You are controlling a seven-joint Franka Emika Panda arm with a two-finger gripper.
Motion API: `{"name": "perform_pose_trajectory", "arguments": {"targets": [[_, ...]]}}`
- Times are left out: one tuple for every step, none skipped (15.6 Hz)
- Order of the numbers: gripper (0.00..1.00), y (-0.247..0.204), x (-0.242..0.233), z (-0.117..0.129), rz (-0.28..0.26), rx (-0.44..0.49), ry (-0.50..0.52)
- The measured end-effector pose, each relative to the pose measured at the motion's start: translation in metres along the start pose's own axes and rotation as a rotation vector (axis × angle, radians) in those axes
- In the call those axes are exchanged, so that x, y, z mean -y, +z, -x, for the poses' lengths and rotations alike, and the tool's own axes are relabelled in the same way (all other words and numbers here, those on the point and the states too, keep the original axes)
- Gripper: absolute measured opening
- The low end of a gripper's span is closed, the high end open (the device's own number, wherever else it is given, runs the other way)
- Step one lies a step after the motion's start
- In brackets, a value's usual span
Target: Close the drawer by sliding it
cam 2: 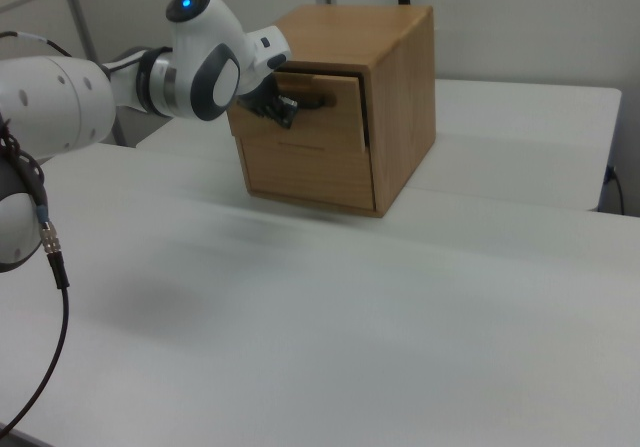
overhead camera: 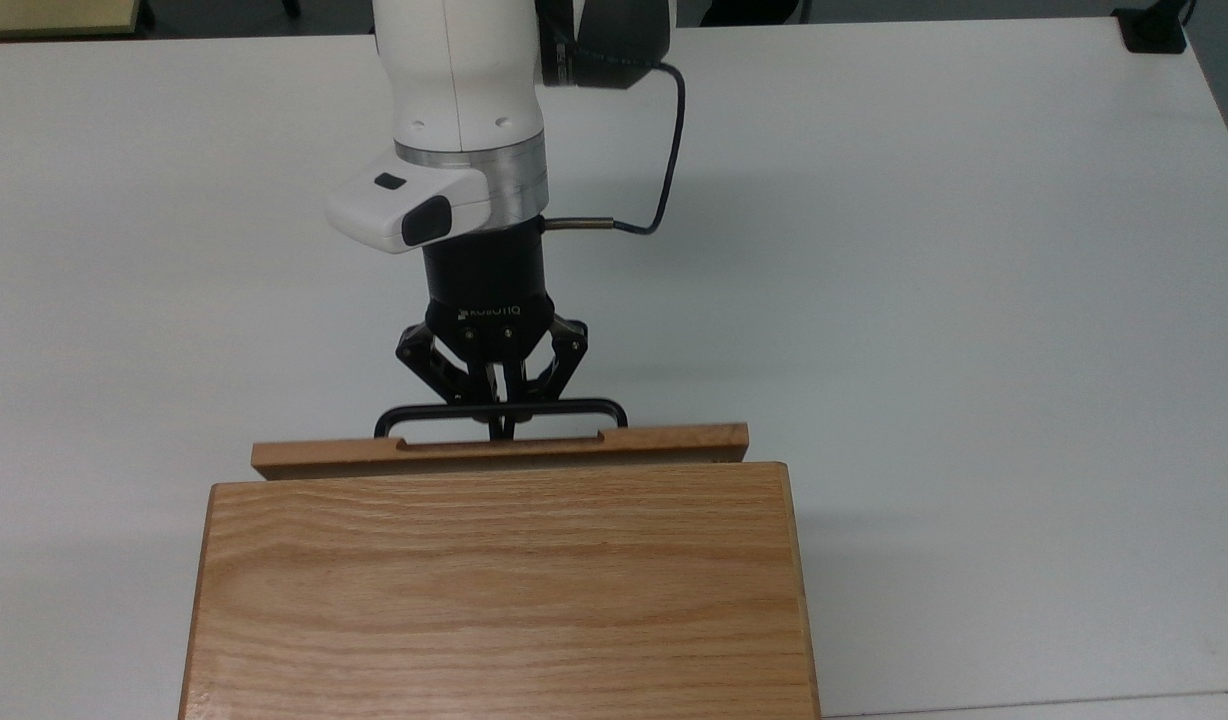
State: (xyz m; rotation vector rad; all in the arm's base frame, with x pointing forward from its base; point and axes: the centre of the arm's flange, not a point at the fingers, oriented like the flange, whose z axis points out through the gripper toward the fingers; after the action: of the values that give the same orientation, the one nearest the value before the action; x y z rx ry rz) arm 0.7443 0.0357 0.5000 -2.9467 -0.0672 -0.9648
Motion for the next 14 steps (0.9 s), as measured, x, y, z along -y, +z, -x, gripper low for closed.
{"name": "perform_pose_trajectory", "arguments": {"targets": [[0.04,0.0033,0.0000,-0.0013,-0.002,-0.032,0.001],[0.04,0.0056,-0.0001,-0.0028,-0.004,-0.063,0.001],[0.04,0.0075,-0.0002,-0.0036,-0.005,-0.086,0.002],[0.04,0.0089,-0.0003,-0.0039,-0.006,-0.097,0.002],[0.04,0.0095,-0.0003,-0.0041,-0.006,-0.103,0.002],[0.04,0.0094,-0.0003,-0.0042,-0.006,-0.104,0.003],[0.04,0.0093,-0.0003,-0.0043,-0.006,-0.105,0.003],[0.04,0.0092,-0.0003,-0.0044,-0.006,-0.105,0.003],[0.04,0.0090,-0.0003,-0.0046,-0.006,-0.105,0.003],[0.04,0.0089,-0.0004,-0.0047,-0.006,-0.106,0.003],[0.04,0.0089,-0.0005,-0.0046,-0.006,-0.105,0.004],[0.04,0.0096,-0.0010,-0.0040,-0.005,-0.099,0.004],[0.04,0.0112,-0.0020,-0.0020,-0.004,-0.077,0.005],[0.04,0.0133,-0.0028,0.0016,-0.002,-0.036,0.006]]}}
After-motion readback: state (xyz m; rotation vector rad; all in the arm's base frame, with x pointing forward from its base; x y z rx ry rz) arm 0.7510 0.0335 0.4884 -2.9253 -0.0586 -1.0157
